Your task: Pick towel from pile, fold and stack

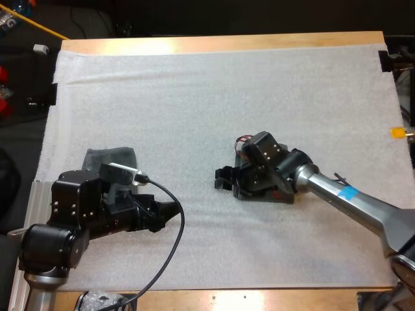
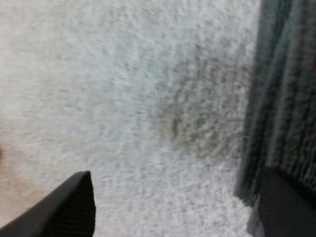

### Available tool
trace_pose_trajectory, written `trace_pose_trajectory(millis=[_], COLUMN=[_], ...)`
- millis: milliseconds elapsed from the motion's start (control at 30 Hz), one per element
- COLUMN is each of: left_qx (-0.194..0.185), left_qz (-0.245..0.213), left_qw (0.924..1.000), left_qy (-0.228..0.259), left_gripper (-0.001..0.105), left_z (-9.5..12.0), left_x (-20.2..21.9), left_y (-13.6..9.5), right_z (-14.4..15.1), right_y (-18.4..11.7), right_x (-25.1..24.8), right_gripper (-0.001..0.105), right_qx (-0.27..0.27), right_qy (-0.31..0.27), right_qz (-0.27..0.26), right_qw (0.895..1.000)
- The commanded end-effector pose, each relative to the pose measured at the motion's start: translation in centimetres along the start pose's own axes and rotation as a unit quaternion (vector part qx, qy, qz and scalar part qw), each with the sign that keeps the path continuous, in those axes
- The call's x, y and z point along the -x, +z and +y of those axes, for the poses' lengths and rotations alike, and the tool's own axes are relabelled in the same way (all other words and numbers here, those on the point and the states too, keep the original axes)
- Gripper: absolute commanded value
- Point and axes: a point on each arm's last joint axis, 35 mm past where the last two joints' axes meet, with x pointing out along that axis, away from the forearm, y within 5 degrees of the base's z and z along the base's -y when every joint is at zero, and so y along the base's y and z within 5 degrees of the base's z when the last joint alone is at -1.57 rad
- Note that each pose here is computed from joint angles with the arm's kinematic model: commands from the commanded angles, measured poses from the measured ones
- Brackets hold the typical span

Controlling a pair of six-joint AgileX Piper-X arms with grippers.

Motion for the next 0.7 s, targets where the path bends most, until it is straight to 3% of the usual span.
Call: trace_pose_trajectory(millis=[0, 200, 667], left_qx=[-0.006, -0.014, -0.022], left_qz=[0.001, 0.0, -0.007], left_qw=[0.9999, 0.9999, 0.9997], left_qy=[-0.009, -0.009, -0.01], left_gripper=[0.068, 0.068, 0.068], left_z=[-0.3, -0.3, -0.3], left_x=[0.2, 0.2, 0.2], left_y=[0.0, 0.0, 0.1], right_z=[0.9, 2.7, 4.2], right_y=[0.5, 0.7, -3.7], right_x=[1.4, 5.5, 16.8], right_gripper=[0.067, 0.067, 0.067], right_qx=[0.017, 0.033, 0.112], right_qy=[0.016, 0.02, -0.087], right_qz=[-0.02, -0.073, -0.114], right_qw=[1.0, 0.997, 0.983])
